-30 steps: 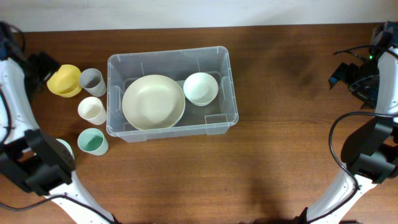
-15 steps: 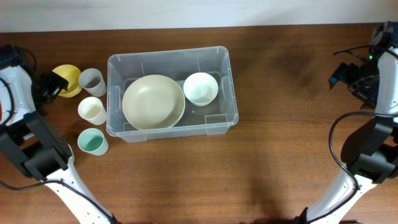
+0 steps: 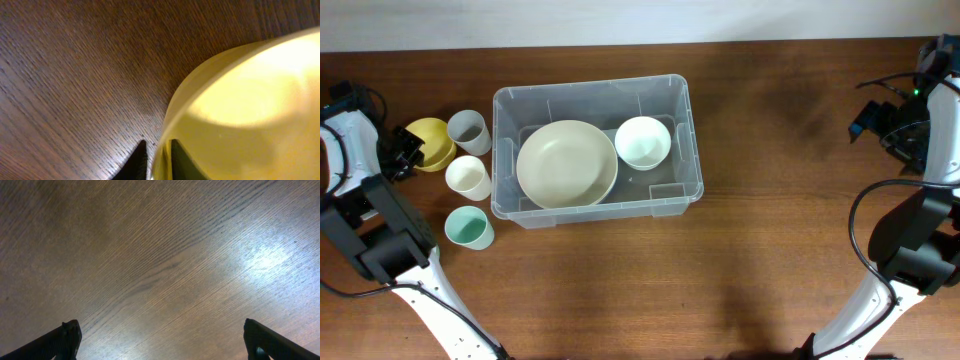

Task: Pack container
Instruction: 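Grasp the yellow bowl rim with the left gripper and lift it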

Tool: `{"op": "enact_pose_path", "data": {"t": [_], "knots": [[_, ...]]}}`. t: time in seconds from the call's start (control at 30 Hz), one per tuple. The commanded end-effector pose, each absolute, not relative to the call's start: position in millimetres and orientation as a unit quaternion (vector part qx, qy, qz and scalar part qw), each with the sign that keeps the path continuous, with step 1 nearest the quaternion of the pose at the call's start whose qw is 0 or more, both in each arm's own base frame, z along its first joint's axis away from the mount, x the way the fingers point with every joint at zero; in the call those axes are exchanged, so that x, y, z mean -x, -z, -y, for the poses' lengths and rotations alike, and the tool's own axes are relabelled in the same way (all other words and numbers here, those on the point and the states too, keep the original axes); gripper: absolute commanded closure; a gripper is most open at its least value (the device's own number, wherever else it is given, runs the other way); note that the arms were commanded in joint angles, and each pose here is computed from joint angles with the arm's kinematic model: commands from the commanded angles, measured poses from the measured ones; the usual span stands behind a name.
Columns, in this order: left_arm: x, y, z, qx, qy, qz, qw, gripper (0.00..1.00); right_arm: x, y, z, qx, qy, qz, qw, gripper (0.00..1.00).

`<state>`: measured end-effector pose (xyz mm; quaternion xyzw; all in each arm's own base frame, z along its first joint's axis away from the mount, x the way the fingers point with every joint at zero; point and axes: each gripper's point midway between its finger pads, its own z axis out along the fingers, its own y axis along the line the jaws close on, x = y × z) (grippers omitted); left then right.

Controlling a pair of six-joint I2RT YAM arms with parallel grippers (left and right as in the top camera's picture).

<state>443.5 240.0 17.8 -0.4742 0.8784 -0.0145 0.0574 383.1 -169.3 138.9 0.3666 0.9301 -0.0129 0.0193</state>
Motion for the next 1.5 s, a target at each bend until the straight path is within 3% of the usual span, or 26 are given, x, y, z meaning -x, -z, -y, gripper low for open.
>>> {"op": "enact_pose_path", "data": {"t": [0.0, 0.17, 0.3, 0.43, 0.53, 0.67, 0.87, 1.1, 1.47], "knots": [[-453, -34, -256, 0.479, 0.017, -0.874, 0.085, 0.94, -382, -139, 169, -0.372, 0.014, -0.928, 0.02, 0.01], [-475, -114, -280, 0.479, 0.013, -0.86, 0.175, 0.98, -382, -139, 169, -0.372, 0.014, -0.928, 0.02, 0.01], [-499, -222, -268, 0.435, 0.047, -0.85, 0.295, 0.99, -382, -139, 169, -0.372, 0.014, -0.928, 0.02, 0.01], [-520, -327, -171, 0.264, 0.139, -0.868, 0.397, 0.99, -382, -139, 169, -0.372, 0.014, -0.928, 0.02, 0.01], [-518, -356, -88, 0.152, 0.157, -0.887, 0.406, 0.99, -382, -139, 169, -0.372, 0.014, -0.928, 0.02, 0.01], [-508, -339, 55, -0.004, 0.19, -0.918, 0.347, 0.99, -382, -139, 169, -0.372, 0.014, -0.928, 0.02, 0.01], [-491, -281, 167, -0.097, 0.175, -0.944, 0.261, 0.99, -382, -139, 169, -0.372, 0.014, -0.928, 0.02, 0.01], [-475, -214, 220, -0.143, 0.14, -0.962, 0.185, 0.99, -382, -139, 169, -0.372, 0.014, -0.928, 0.02, 0.01], [-473, -161, 220, -0.14, 0.126, -0.973, 0.133, 0.99, -382, -139, 169, -0.372, 0.014, -0.928, 0.02, 0.01]]}}
